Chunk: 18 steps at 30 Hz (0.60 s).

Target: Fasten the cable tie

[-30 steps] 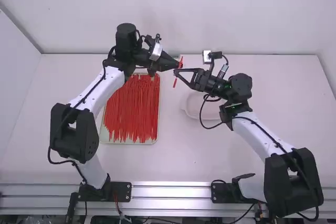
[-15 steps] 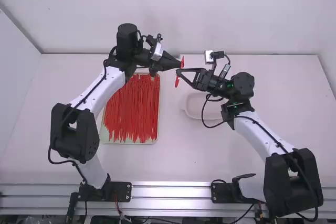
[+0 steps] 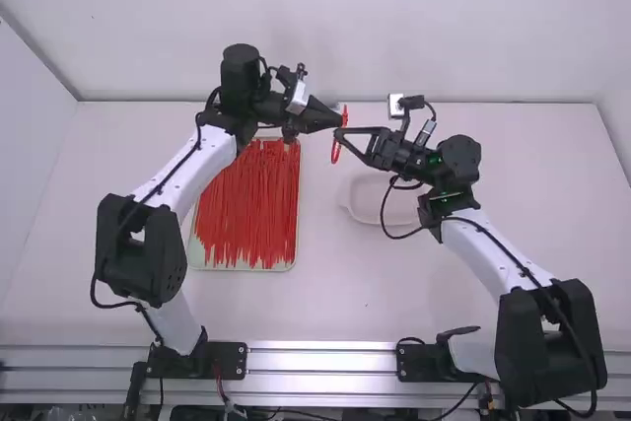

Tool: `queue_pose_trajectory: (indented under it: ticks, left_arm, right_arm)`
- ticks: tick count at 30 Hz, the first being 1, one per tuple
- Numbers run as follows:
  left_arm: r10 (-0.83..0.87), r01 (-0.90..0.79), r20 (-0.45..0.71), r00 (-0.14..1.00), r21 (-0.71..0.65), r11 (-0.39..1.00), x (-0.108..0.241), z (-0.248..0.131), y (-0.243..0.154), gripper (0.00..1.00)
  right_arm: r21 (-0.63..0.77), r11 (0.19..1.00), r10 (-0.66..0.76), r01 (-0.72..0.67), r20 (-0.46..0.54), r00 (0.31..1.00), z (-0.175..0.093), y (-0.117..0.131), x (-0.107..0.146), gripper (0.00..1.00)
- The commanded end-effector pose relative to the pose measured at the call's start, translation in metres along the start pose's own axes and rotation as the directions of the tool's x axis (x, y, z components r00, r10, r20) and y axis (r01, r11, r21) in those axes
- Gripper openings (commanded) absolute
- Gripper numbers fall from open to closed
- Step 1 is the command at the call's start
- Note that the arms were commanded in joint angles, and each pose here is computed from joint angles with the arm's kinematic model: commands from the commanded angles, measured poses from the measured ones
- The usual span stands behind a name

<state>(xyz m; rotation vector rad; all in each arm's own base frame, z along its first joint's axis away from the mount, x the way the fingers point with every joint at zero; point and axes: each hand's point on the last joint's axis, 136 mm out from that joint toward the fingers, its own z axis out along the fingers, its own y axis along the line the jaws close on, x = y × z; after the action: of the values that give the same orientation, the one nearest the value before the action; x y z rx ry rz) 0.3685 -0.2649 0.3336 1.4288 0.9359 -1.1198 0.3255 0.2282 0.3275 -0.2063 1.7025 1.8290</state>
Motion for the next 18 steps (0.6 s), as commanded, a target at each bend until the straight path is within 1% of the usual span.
queue_pose_trajectory:
  ticks: [1, 5, 18]
  left_arm:
    - [0.000, -0.004, 0.043, 0.999, 0.097, 0.995, -0.004, 0.008, -0.018, 0.01]
    - [0.012, -0.017, 0.048, 0.999, 0.109, 0.994, -0.005, 0.013, -0.021, 0.01]
    - [0.008, -0.013, 0.048, 0.999, 0.113, 0.994, -0.005, 0.014, -0.022, 0.01]
  right_arm:
    - [0.015, 0.998, -0.057, 0.056, 0.113, 0.992, -0.005, 0.006, -0.034, 0.00]
    - [0.018, 0.998, -0.058, 0.057, 0.115, 0.992, -0.007, 0.006, -0.035, 0.00]
    - [0.050, 0.997, -0.071, 0.064, 0.161, 0.984, -0.023, -0.001, -0.051, 0.00]
